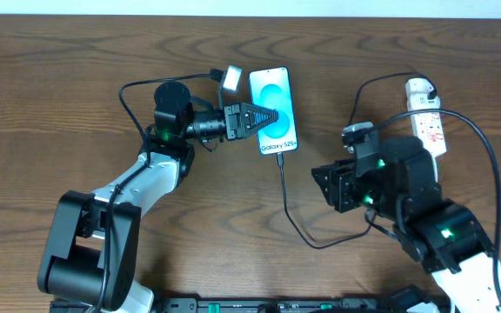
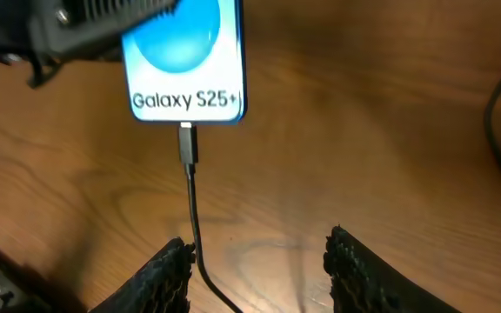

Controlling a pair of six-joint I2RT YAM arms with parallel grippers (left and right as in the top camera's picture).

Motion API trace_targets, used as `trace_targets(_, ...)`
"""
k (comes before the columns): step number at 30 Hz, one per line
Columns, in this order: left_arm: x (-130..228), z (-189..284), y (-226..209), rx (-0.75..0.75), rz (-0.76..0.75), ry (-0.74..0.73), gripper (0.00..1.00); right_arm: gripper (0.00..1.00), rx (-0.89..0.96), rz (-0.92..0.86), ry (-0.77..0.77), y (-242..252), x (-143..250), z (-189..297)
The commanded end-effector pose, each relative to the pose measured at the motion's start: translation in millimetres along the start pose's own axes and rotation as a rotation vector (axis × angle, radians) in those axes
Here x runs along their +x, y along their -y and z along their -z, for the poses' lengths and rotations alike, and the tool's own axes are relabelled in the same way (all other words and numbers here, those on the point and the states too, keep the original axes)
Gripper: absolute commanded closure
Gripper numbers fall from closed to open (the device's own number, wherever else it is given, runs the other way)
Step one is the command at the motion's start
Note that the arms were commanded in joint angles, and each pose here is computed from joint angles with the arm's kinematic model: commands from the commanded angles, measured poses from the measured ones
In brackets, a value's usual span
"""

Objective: Plug charger to phone and switch on socket
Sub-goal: 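Open the right gripper and withdraw it from the plugged cable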

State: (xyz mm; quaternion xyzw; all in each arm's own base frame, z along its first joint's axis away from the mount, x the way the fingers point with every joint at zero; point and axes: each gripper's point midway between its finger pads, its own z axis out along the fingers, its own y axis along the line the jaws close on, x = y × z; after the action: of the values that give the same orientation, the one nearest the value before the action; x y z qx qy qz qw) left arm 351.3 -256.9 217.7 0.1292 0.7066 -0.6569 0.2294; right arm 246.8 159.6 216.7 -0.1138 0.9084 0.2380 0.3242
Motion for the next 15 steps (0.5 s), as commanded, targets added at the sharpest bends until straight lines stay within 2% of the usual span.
trace_targets(1,-11.5,0.7,0.1,-0.02,0.06,0.053,0.93,0.52,0.039,-0.028,-0.048,-1.0,5.7,-17.8)
trace_targets(4,-13.4,0.9,-1.1,-0.024,0.139,0.066,0.93,0.52,0.064,-0.027,-0.083,-3.7,11.2,-35.2)
trace_targets(7,-12.9,0.8,-1.8,-0.026,0.15,0.064,0.93,0.55,0.044,0.013,-0.108,-18.6,15.2,-57.1)
trace_targets(12,-11.1,0.8,-3.3,-0.029,0.163,0.057,0.93,0.61,0.163,0.003,-0.065,-8.9,10.6,-70.9)
trace_targets(15,-8.5,0.8,-7.2,-0.041,0.19,0.051,0.93,0.66,0.149,0.007,-0.037,-13.6,4.0,-74.4)
